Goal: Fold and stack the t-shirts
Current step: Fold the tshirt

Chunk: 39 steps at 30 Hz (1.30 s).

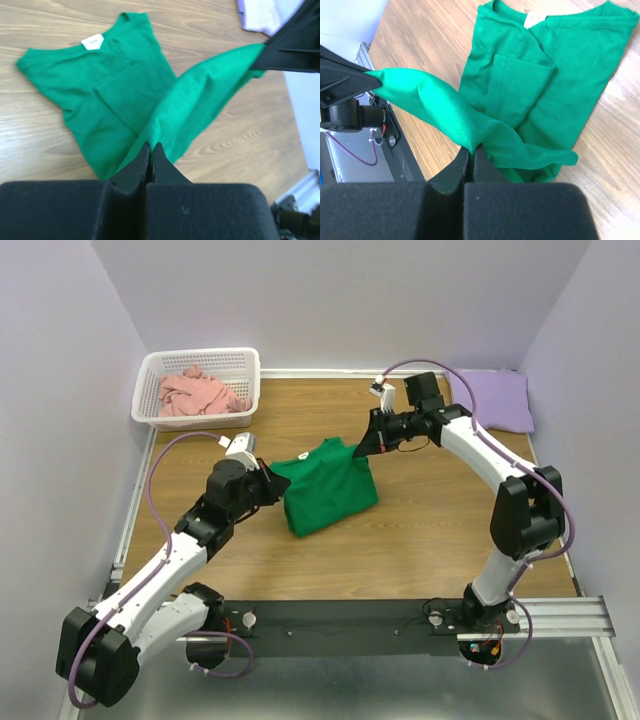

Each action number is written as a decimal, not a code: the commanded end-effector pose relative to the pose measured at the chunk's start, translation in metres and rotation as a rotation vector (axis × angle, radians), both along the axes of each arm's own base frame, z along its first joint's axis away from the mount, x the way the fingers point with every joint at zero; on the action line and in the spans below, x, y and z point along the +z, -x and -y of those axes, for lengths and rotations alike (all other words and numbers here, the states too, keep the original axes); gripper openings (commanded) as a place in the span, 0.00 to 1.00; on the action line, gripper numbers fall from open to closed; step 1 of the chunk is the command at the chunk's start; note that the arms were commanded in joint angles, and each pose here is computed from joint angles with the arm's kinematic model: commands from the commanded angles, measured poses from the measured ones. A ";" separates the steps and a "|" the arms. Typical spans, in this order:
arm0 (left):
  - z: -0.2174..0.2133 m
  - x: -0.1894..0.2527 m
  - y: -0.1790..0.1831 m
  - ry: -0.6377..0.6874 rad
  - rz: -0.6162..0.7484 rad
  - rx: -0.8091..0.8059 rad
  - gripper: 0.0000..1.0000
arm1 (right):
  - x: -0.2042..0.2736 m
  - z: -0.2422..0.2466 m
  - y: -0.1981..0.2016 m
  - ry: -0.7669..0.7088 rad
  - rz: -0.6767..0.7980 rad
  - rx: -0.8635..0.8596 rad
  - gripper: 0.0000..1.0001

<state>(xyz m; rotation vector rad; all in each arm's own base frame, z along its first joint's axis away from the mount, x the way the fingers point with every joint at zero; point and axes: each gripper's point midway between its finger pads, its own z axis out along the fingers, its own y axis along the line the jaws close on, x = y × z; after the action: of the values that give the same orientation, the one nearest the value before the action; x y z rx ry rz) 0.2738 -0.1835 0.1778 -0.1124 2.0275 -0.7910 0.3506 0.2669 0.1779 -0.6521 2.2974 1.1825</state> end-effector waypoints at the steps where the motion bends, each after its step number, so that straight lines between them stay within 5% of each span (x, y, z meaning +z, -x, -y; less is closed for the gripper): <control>1: 0.015 0.011 0.021 0.079 0.028 -0.123 0.00 | 0.007 0.004 0.018 -0.018 0.001 0.017 0.00; 10: 0.030 -0.024 0.070 0.158 -0.134 -0.251 0.00 | -0.023 0.019 0.077 -0.013 -0.145 0.021 0.01; 31: 0.086 -0.033 0.203 0.195 -0.361 -0.730 0.00 | 0.013 0.037 0.158 -0.107 -0.220 0.031 0.01; 39: 0.096 0.010 0.181 0.198 -0.250 -0.689 0.00 | 0.055 0.027 0.133 -0.125 -0.163 0.055 0.00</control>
<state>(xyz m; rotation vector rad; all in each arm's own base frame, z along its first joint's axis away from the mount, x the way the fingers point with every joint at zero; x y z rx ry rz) 0.0807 -0.2737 0.1555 0.4290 2.3144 -1.4774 0.2060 0.2326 0.2059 -0.5547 2.3834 1.4112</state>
